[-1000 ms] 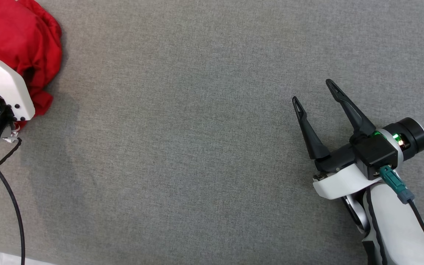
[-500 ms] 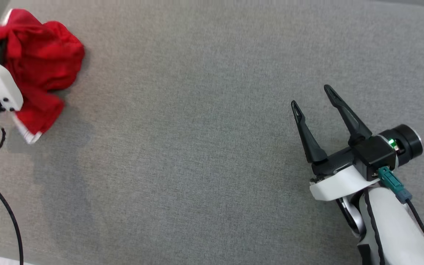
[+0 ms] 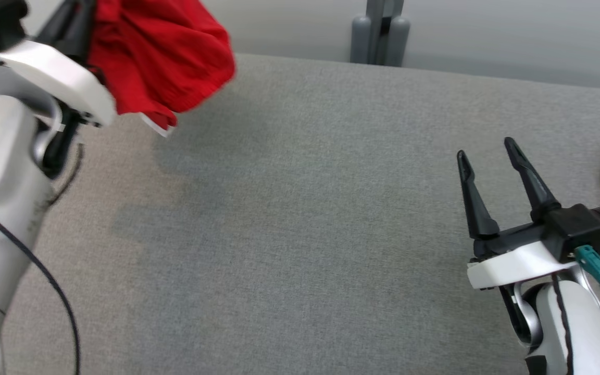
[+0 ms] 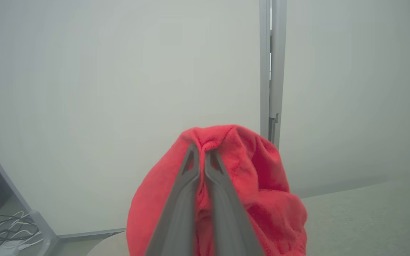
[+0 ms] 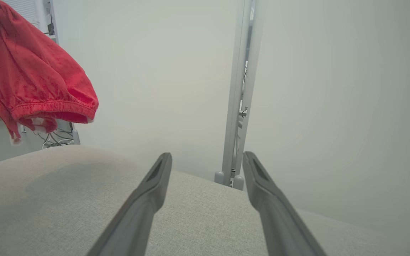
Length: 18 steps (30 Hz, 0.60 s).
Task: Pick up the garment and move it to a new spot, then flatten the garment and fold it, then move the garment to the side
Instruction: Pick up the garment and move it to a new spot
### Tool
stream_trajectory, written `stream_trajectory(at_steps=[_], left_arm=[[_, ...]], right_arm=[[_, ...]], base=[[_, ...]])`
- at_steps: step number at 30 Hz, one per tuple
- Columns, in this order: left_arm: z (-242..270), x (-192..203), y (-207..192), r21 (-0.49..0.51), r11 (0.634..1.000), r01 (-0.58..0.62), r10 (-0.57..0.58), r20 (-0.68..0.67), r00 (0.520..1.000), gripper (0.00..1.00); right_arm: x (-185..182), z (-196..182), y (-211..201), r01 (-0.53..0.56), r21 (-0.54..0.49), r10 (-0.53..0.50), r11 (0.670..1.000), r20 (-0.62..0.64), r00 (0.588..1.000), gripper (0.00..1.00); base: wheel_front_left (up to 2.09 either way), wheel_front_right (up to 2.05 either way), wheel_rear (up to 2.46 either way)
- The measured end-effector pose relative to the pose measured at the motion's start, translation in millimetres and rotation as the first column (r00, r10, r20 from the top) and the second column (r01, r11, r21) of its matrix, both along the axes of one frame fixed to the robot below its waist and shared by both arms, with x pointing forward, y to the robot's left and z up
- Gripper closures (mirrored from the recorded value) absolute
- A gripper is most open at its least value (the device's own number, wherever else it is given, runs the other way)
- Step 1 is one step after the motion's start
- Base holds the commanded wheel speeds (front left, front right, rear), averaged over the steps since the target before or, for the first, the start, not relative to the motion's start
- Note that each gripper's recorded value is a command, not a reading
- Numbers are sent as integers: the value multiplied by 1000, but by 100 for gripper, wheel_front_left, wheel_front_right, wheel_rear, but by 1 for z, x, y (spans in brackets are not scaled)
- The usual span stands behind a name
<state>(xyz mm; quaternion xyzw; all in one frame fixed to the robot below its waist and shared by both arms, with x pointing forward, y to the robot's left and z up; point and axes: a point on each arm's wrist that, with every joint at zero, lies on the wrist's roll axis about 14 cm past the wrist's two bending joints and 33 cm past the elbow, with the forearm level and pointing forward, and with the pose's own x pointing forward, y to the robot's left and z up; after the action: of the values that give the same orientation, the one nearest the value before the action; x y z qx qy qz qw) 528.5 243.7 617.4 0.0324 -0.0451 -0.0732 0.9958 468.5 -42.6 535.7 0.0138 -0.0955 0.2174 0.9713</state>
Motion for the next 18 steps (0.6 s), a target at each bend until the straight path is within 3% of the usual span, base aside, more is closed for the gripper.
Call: stream_trajectory(at_steps=[2, 8, 18], left_arm=[[6, -4, -27, -36, 997, 69, -68, 25, 997, 100], [15, -15, -94, 14, 969, 248, -248, 56, 967, 100], [11, -46, -219, -58, 856, 515, -510, 75, 857, 100]], right_arm=[[-2, 9, -12, 33, 17, -34, 999, 15, 999, 0], [-13, 16, -44, 117, 32, -117, 993, 19, 993, 0], [-33, 27, -97, 248, 66, -250, 967, 31, 968, 0]], base=[[0, 0, 0], [0, 0, 0], [0, 0, 0]])
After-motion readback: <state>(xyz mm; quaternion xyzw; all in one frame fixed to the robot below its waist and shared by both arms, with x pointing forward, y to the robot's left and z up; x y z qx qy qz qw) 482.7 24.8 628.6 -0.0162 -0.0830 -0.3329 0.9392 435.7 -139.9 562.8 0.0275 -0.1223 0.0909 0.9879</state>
